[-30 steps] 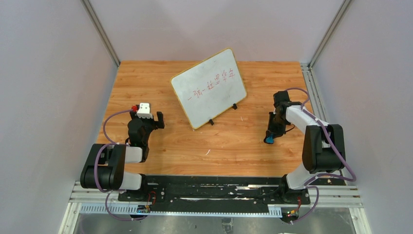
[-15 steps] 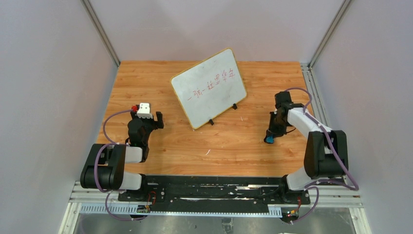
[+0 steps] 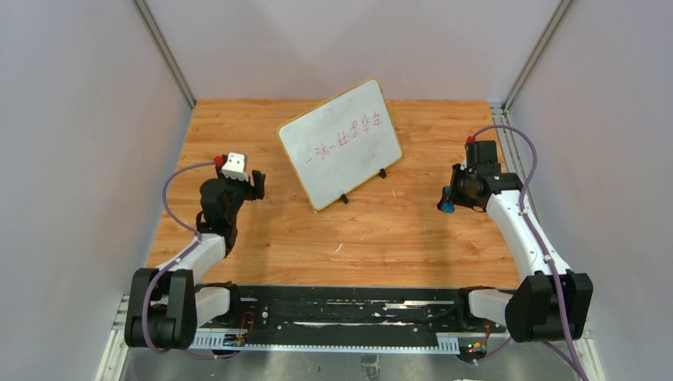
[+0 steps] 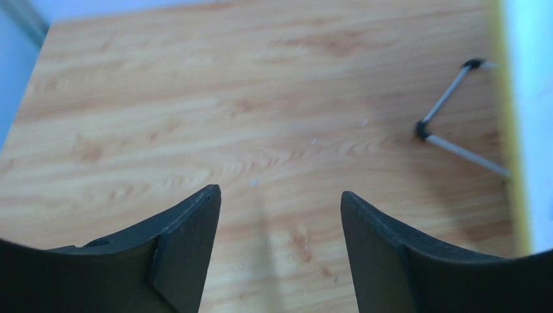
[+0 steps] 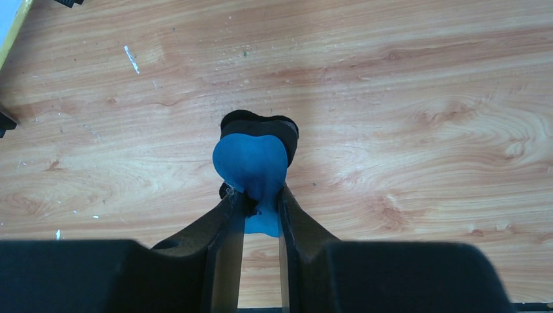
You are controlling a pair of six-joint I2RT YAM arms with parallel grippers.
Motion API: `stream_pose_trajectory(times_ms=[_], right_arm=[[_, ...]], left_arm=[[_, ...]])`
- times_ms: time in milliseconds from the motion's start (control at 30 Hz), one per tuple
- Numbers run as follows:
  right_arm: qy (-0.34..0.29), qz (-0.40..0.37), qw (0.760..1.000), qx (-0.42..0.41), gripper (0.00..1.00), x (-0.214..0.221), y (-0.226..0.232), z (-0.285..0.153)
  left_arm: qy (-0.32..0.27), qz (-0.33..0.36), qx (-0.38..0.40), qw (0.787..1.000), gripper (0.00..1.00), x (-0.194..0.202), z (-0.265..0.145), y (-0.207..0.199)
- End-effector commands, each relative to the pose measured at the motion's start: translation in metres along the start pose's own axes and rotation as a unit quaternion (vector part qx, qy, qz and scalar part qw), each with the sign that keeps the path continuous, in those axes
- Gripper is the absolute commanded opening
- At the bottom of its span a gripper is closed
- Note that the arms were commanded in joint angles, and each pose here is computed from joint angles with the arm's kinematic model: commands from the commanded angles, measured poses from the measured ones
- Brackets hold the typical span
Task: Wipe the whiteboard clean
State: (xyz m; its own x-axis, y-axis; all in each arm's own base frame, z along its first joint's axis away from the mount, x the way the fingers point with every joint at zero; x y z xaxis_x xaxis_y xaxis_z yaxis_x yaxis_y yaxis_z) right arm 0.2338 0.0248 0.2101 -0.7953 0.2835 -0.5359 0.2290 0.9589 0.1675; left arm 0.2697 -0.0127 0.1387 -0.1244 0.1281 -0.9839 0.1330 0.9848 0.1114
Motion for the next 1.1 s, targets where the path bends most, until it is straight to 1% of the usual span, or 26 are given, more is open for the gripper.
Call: stream_pose_trajectory(times_ms=[0, 33, 100, 167, 233, 300, 400, 467, 633, 767, 933, 1067], right_arm=[[0.005, -0.008, 1.0, -0.002, 0.01, 0.0, 0.002, -0.003], [0.007, -0.008, 1.0, -0.005, 0.0, 0.0, 0.003, -0.002], [0.008, -0.007, 1.0, -0.01, 0.01, 0.001, 0.003, 0.0], [0.007, -0.006, 1.0, -0.016, 0.0, 0.001, 0.004, 0.0], [0.003, -0.006, 1.0, -0.022, 0.01, 0.0, 0.005, -0.001], [-0.001, -0.008, 1.0, -0.025, 0.01, -0.001, 0.006, -0.002], [-0.008, -0.01, 1.0, -0.028, 0.01, -0.003, 0.006, -0.005], [-0.011, -0.011, 0.999, -0.029, 0.0, -0.003, 0.007, -0.006], [-0.011, -0.011, 0.999, -0.035, 0.01, -0.004, 0.008, -0.003], [-0.008, -0.01, 0.999, -0.037, 0.01, -0.005, 0.009, 0.001], [-0.01, -0.012, 0.999, -0.04, 0.01, -0.008, 0.01, 0.002], [-0.014, -0.015, 0.999, -0.039, 0.01, -0.009, 0.01, 0.0]], left_arm=[[0.03, 0.002, 0.128, 0.991, 0.72, -0.034, -0.006, -0.002], [0.019, -0.016, 0.158, 0.987, 0.72, -0.042, -0.008, 0.0], [0.01, -0.045, 0.204, 0.978, 0.68, -0.057, -0.008, 0.004], [0.011, -0.074, 0.245, 0.967, 0.63, -0.066, -0.004, 0.007], [0.019, -0.109, 0.269, 0.957, 0.6, -0.07, 0.003, 0.01], [0.022, -0.133, 0.295, 0.946, 0.59, -0.073, 0.008, 0.009], [0.022, -0.173, 0.332, 0.927, 0.61, -0.077, 0.013, 0.005], [0.023, -0.187, 0.344, 0.92, 0.61, -0.078, 0.018, 0.005], [0.022, -0.192, 0.32, 0.927, 0.59, -0.083, 0.031, 0.009], [0.012, -0.182, 0.311, 0.933, 0.59, -0.092, 0.036, 0.002], [0.011, -0.171, 0.327, 0.93, 0.6, -0.099, 0.048, -0.016], [0.015, -0.17, 0.333, 0.928, 0.6, -0.101, 0.058, -0.022]])
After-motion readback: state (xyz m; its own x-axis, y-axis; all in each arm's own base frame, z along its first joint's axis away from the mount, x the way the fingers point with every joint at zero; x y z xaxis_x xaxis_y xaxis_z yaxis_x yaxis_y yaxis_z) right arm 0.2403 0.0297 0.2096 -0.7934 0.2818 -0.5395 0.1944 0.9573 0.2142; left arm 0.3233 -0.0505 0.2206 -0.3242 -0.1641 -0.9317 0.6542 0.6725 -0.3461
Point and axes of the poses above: each gripper's point midway between its finger pads, its own z axis out along the fingers, its own y axis along the line the jaws close on, x = y × z, the point moved 9 cm from there along -z, back along the fingers, and after that the axes turned 4 degrees about z, right-handed, at the moved point
